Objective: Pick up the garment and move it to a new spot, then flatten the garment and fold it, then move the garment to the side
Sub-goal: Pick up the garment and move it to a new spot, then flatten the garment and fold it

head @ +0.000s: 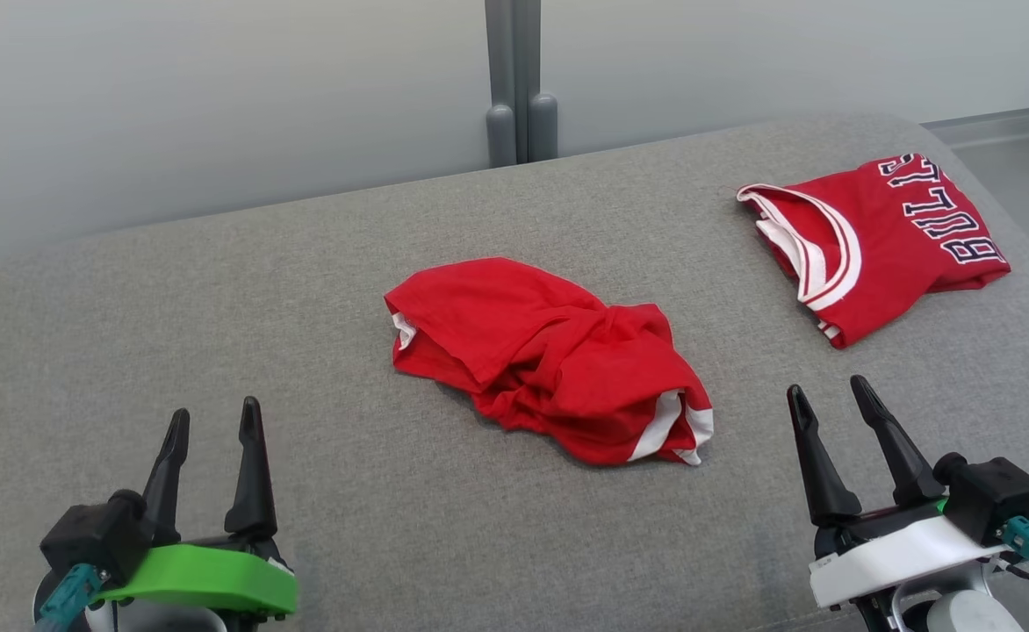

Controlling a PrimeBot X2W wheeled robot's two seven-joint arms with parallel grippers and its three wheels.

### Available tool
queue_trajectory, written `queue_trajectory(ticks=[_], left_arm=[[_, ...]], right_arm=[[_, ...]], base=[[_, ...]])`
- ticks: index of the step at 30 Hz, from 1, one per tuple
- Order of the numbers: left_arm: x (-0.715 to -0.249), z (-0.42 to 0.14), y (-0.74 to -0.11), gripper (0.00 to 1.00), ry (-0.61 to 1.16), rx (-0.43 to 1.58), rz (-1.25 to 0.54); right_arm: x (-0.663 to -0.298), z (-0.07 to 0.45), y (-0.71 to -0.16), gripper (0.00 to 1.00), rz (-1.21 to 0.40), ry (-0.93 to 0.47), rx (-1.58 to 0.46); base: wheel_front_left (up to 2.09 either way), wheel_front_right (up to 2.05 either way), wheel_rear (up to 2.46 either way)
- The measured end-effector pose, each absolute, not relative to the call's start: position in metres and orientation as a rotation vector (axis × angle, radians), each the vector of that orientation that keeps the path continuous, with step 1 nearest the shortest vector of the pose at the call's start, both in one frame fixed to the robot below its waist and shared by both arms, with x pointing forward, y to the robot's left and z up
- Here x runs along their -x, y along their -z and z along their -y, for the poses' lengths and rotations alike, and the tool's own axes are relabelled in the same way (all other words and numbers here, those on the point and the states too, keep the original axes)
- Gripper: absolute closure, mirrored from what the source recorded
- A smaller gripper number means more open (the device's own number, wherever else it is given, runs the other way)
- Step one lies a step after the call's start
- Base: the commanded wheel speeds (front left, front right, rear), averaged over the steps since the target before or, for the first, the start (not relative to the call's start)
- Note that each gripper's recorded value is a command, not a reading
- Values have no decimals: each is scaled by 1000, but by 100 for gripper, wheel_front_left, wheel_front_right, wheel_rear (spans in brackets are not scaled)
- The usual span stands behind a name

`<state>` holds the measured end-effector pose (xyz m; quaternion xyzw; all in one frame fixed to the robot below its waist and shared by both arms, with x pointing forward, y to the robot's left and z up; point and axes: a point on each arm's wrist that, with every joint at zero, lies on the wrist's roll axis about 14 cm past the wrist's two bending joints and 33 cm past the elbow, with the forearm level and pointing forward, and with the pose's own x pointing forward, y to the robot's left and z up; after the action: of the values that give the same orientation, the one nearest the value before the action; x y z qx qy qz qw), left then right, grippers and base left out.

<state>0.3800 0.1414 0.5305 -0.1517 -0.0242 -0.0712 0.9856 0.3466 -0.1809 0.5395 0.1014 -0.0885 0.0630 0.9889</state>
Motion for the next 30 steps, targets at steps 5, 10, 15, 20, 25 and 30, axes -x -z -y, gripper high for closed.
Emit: queue_trajectory(ticks=[5, 10, 15, 20, 25, 30], left_arm=[[-371, -151, -536, 0, 93, 300, 86], [-364, -152, -531, 0, 71, 310, 85], [-363, -154, -533, 0, 65, 307, 98], [-362, -155, -530, 0, 60, 314, 96], [-362, -154, -528, 0, 67, 314, 93], [-363, -153, -527, 0, 70, 315, 92]], right_arm=[[-348, 178, -542, 0, 185, -135, -204], [-348, 178, -543, 0, 187, -136, -204], [-349, 178, -543, 0, 188, -139, -205], [-348, 176, -542, 0, 184, -142, -206], [-348, 176, -541, 0, 180, -143, -206], [-347, 177, -540, 0, 178, -140, -207]], base=[[0, 0, 0], [0, 0, 0], [0, 0, 0], [0, 0, 0], [0, 0, 0], [0, 0, 0]])
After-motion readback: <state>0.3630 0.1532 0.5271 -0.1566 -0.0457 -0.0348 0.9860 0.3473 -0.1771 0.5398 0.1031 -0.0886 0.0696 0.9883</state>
